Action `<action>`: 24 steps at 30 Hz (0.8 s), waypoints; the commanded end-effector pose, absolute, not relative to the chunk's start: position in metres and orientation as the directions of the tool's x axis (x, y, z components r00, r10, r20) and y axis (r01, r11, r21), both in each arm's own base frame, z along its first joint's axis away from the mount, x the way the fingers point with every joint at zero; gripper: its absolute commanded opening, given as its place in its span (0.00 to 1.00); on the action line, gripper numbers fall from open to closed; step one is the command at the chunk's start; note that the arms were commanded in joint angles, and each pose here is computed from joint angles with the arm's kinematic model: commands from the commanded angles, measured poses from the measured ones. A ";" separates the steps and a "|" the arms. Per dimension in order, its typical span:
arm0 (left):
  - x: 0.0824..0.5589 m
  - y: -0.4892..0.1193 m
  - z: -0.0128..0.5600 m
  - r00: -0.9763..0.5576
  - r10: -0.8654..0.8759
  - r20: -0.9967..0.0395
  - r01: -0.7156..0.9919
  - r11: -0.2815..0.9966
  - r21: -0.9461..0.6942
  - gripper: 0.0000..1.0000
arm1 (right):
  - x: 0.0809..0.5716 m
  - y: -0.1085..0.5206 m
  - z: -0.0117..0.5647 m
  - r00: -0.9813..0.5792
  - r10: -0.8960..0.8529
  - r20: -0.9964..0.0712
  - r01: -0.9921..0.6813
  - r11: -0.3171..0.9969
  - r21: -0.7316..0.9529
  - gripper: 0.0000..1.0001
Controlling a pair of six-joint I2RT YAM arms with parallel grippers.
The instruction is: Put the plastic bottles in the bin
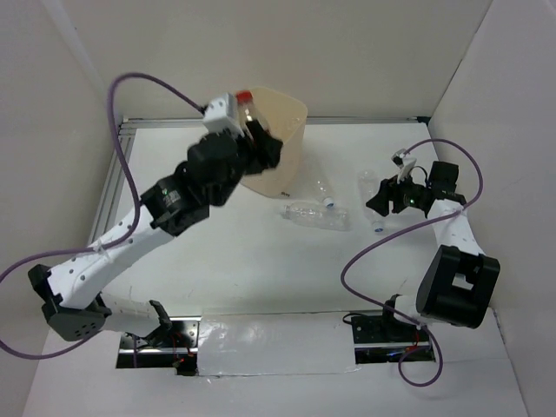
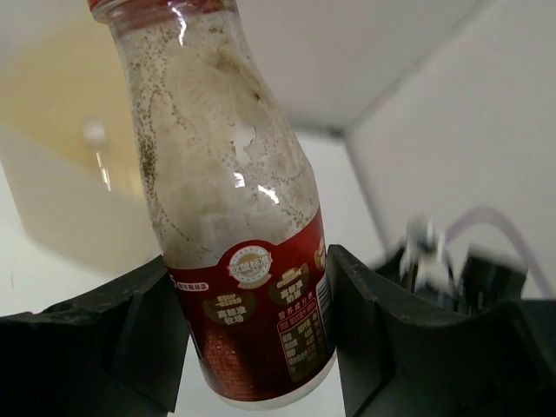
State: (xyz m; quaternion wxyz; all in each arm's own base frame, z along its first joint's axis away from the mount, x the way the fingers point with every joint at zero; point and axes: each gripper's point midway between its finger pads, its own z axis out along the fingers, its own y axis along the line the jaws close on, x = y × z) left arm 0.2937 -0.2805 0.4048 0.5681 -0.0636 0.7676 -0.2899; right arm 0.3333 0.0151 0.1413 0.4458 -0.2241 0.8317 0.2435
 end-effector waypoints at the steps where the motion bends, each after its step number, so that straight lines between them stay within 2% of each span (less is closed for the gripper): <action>1: 0.371 -0.270 0.437 -0.115 -0.412 -0.904 0.174 0.888 -0.426 0.03 | 0.354 -0.004 0.156 -0.471 -0.179 -0.864 -0.540 0.833 0.121 0.82; 3: 0.407 -0.255 0.463 -0.026 -0.450 -0.893 0.133 0.883 -0.449 0.10 | 0.356 -0.010 0.154 -0.478 -0.182 -0.860 -0.515 0.850 0.106 0.90; 6: 0.468 -0.251 0.448 -0.027 -0.435 -0.900 0.038 0.899 -0.435 0.23 | 0.360 -0.025 0.149 -0.513 -0.181 -0.839 -0.443 0.893 0.078 1.00; 8: 0.491 -0.248 0.426 -0.065 -0.406 -0.911 -0.015 0.914 -0.406 0.34 | 0.362 -0.033 0.150 -0.533 -0.166 -0.830 -0.394 0.916 0.070 1.00; 9: 0.510 -0.248 0.412 -0.082 -0.405 -0.911 -0.033 0.914 -0.403 0.47 | 0.364 -0.035 0.154 -0.533 -0.160 -0.831 -0.379 0.923 0.065 1.00; 11: 0.520 -0.250 0.389 -0.121 -0.380 -0.917 -0.050 0.925 -0.377 0.63 | 0.367 -0.040 0.153 -0.550 -0.144 -0.823 -0.346 0.936 0.067 1.00; 12: 0.526 -0.247 0.385 -0.129 -0.387 -0.913 -0.057 0.922 -0.383 0.67 | 0.370 -0.043 0.148 -0.567 -0.130 -0.813 -0.329 0.941 0.079 1.00; 13: 0.533 -0.246 0.378 -0.134 -0.392 -0.910 -0.070 0.920 -0.386 0.78 | 0.372 -0.045 0.148 -0.573 -0.121 -0.810 -0.316 0.945 0.083 1.00; 14: 0.532 -0.245 0.375 -0.146 -0.384 -0.912 -0.076 0.923 -0.376 0.84 | 0.372 -0.048 0.144 -0.586 -0.120 -0.801 -0.302 0.950 0.080 1.00; 17: 0.535 -0.245 0.365 -0.172 -0.384 -0.907 -0.076 0.923 -0.376 0.88 | 0.382 -0.050 0.129 -0.611 -0.104 -0.785 -0.283 0.955 0.093 1.00; 18: 0.535 -0.249 0.364 -0.182 -0.384 -0.905 -0.059 0.923 -0.379 0.99 | 0.382 -0.053 0.122 -0.628 -0.101 -0.772 -0.271 0.958 0.094 1.00; 24: 0.504 -0.272 0.396 -0.173 -0.292 -0.941 0.093 0.946 -0.311 1.00 | 0.408 -0.035 0.085 -0.682 -0.128 -0.720 -0.306 0.944 0.122 1.00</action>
